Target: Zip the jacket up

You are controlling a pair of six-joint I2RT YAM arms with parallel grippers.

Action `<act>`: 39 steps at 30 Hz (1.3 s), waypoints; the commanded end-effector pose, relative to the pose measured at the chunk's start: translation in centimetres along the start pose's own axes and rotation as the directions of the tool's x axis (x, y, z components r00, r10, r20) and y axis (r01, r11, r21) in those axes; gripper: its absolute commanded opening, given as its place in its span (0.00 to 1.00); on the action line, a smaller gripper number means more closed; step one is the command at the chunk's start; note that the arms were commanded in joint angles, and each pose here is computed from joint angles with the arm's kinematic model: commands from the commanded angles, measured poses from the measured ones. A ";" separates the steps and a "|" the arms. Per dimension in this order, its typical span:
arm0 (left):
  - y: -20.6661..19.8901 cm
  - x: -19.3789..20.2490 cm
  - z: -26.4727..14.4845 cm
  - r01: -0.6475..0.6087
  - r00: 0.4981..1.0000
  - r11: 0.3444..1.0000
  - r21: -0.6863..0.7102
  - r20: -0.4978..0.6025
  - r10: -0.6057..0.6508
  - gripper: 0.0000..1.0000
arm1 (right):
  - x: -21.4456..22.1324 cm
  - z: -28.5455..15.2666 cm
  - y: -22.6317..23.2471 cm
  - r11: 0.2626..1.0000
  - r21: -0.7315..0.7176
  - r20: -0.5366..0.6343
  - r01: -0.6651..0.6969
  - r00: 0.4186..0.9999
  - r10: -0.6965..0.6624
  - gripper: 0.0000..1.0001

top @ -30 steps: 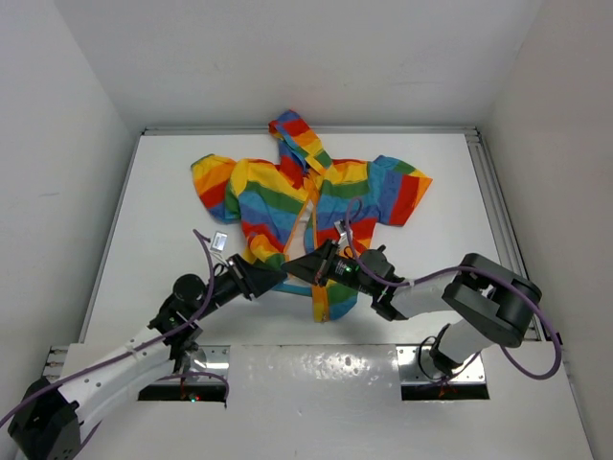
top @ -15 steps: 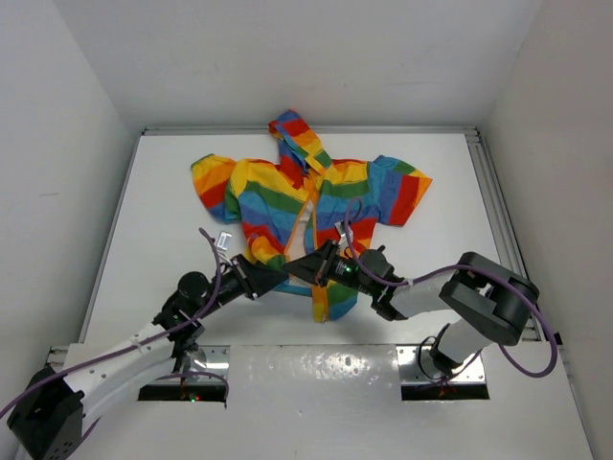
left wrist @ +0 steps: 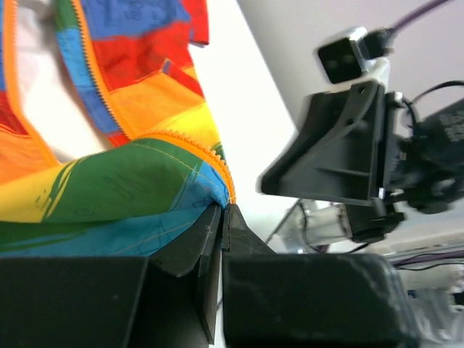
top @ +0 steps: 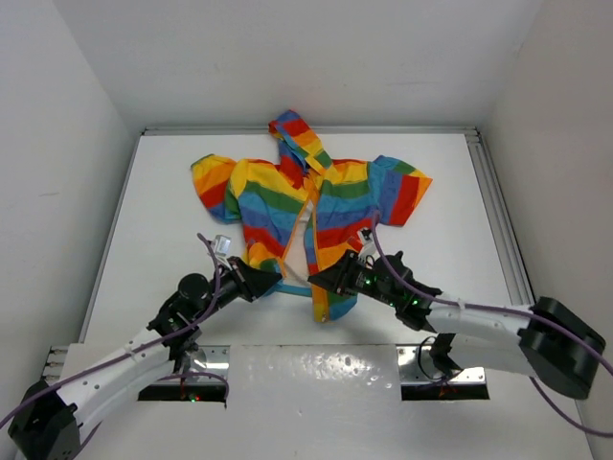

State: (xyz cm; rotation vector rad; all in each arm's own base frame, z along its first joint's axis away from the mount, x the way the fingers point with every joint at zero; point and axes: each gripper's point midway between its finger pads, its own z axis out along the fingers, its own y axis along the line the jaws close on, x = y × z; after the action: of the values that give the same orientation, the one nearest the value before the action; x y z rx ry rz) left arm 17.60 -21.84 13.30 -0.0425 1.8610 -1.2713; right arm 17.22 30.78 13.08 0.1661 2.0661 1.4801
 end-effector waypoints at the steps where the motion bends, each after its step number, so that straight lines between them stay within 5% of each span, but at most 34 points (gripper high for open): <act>1: 1.5 0.2 0.1 -0.085 0.996 0.996 -0.029 0.020 0.086 0.00 | 0.8 -2.5 -6.4 0.937 0.294 -0.078 0.187 0.982 -0.172 0.15; 3: 1.2 -0.5 0.3 -0.119 0.992 0.993 -0.016 0.050 0.120 0.00 | 1.7 -4.4 -8.7 0.881 0.395 -0.145 0.261 0.964 -0.221 0.00; 17: 0.2 -2.5 1.3 -0.227 0.971 0.973 -0.033 0.068 0.229 0.00 | 3.5 -4.5 -11.1 0.678 0.542 -0.351 0.497 0.866 -0.356 0.00; 24: -0.1 -2.3 1.3 -0.236 0.970 0.972 -0.015 0.057 0.236 0.00 | 3.5 -3.9 -11.5 0.621 0.568 -0.388 0.540 0.841 -0.377 0.26; 39: -0.5 -2.3 0.9 -0.223 0.972 0.975 0.008 0.073 0.222 0.00 | 4.3 -5.0 -13.8 0.448 0.641 -0.478 0.623 0.781 -0.401 0.40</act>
State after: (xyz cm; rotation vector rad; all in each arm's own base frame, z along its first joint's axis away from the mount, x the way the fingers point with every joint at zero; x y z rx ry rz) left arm 19.29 -21.31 12.66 0.1071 1.8243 -1.0810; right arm 13.42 23.06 -0.49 -0.3538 2.5672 0.2115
